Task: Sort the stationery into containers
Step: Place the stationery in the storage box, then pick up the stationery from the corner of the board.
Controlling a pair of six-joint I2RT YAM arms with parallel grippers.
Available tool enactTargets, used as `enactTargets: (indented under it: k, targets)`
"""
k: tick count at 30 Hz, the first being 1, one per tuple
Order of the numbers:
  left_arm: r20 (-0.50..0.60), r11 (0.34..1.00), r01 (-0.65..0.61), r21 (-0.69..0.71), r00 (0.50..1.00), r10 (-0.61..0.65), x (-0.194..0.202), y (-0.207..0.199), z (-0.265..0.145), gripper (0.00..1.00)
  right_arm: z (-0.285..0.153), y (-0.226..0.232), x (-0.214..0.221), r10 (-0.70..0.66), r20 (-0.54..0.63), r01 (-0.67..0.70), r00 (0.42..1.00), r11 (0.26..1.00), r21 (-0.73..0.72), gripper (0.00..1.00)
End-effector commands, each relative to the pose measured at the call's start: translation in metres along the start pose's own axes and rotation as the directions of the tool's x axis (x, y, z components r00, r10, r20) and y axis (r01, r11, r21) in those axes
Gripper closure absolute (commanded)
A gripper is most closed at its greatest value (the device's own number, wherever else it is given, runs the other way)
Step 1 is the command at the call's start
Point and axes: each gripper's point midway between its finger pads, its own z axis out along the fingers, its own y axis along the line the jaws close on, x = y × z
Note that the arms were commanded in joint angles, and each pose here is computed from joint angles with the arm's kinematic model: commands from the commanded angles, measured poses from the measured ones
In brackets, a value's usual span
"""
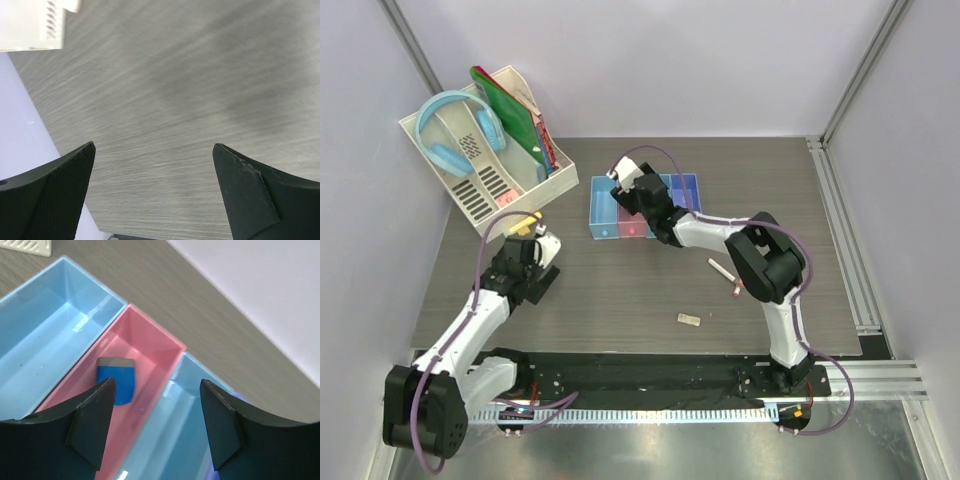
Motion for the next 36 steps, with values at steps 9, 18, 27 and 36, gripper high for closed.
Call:
enactTargets:
  k: [9, 18, 27, 36]
  targets:
    - [0.129, 0.999, 0.033, 0.02, 0.991, -0.035, -0.065, 0.053, 0.023, 0.0, -0.134, -0.108, -0.088, -0.164, -0.074, 0.167, 0.984, 0.985, 0.037, 0.23]
    - [0.145, 0.972, -0.062, 0.227, 0.989, 0.029, -0.076, 0.048, 0.078, 0.02, -0.211, -0.147, -0.043, -0.151, -0.128, 0.161, 0.98, 0.985, 0.066, 0.2]
    - [0.205, 0.942, -0.142, 0.303, 0.975, 0.081, -0.092, 0.061, 0.107, 0.08, -0.249, -0.146, -0.003, -0.195, -0.22, 0.182, 0.956, 0.98, -0.078, 0.19]
    - [0.208, 0.899, -0.202, 0.389, 0.97, 0.128, -0.085, 0.046, 0.128, 0.16, -0.281, -0.106, 0.04, -0.27, -0.295, 0.173, 0.917, 0.933, -0.316, 0.19]
